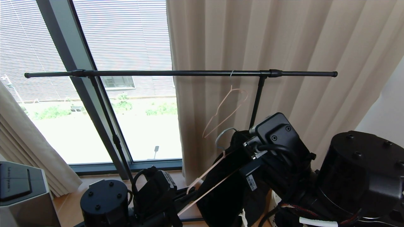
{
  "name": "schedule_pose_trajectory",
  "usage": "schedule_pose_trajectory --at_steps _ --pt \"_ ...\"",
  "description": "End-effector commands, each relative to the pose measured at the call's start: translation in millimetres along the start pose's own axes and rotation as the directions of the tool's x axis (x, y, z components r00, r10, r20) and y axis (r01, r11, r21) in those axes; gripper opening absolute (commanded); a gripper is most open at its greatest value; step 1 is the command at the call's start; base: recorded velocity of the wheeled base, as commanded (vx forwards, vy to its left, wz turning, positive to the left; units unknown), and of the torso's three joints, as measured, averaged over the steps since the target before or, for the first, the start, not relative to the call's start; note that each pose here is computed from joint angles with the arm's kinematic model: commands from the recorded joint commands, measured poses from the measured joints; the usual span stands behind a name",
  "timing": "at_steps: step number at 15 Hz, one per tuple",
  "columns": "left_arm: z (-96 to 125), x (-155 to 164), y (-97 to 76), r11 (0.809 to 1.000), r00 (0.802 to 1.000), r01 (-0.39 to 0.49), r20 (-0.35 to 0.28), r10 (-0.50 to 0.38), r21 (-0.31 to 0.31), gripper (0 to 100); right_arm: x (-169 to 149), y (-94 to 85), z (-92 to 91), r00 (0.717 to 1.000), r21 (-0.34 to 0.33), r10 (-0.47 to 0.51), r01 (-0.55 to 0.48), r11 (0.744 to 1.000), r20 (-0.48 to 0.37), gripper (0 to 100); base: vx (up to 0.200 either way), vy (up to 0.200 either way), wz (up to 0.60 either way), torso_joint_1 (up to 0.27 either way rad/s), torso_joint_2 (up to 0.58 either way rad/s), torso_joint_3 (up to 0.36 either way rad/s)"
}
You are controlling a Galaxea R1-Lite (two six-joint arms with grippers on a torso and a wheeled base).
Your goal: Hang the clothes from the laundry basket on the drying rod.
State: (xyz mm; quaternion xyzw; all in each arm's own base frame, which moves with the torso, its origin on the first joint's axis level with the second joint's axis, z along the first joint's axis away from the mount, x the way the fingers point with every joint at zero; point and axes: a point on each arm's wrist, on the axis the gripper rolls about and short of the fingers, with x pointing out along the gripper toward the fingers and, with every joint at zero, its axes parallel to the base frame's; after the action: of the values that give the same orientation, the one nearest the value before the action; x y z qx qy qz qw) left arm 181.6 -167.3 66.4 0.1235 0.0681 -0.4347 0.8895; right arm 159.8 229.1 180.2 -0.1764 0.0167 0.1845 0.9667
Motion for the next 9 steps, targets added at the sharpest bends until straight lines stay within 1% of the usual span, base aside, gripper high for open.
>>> schedule_pose_trajectory --at_steps 1,6,7,9 --pt "-0.1 0.1 0.0 1.000 1.000 -0.001 0.000 0.001 0.000 0 -0.8 2.0 1.3 1.000 0.007 0.003 -0.003 1.000 0.012 0 0.000 0.000 0.00 0.000 0.00 0.000" --pt "0.3 -0.1 0.1 1.000 1.000 -0.001 0.002 0.001 0.000 0 -1.6 0.1 3.2 1.000 0.020 -0.010 0.009 1.000 0.027 0 0.000 0.000 0.00 0.000 0.00 0.000" --pt "0.3 -0.1 -0.3 1.000 1.000 0.000 0.002 0.000 0.002 0 -0.7 -1.9 3.3 0.999 0.024 -0.018 0.017 1.000 0.028 100 0.000 0.000 0.00 0.000 0.00 0.000" --pt "0.1 -0.9 -1.3 1.000 1.000 0.006 0.000 -0.006 0.004 0 6.2 -11.2 2.0 0.998 0.030 -0.057 0.056 0.998 0.020 100 0.000 0.000 0.00 0.000 0.00 0.000"
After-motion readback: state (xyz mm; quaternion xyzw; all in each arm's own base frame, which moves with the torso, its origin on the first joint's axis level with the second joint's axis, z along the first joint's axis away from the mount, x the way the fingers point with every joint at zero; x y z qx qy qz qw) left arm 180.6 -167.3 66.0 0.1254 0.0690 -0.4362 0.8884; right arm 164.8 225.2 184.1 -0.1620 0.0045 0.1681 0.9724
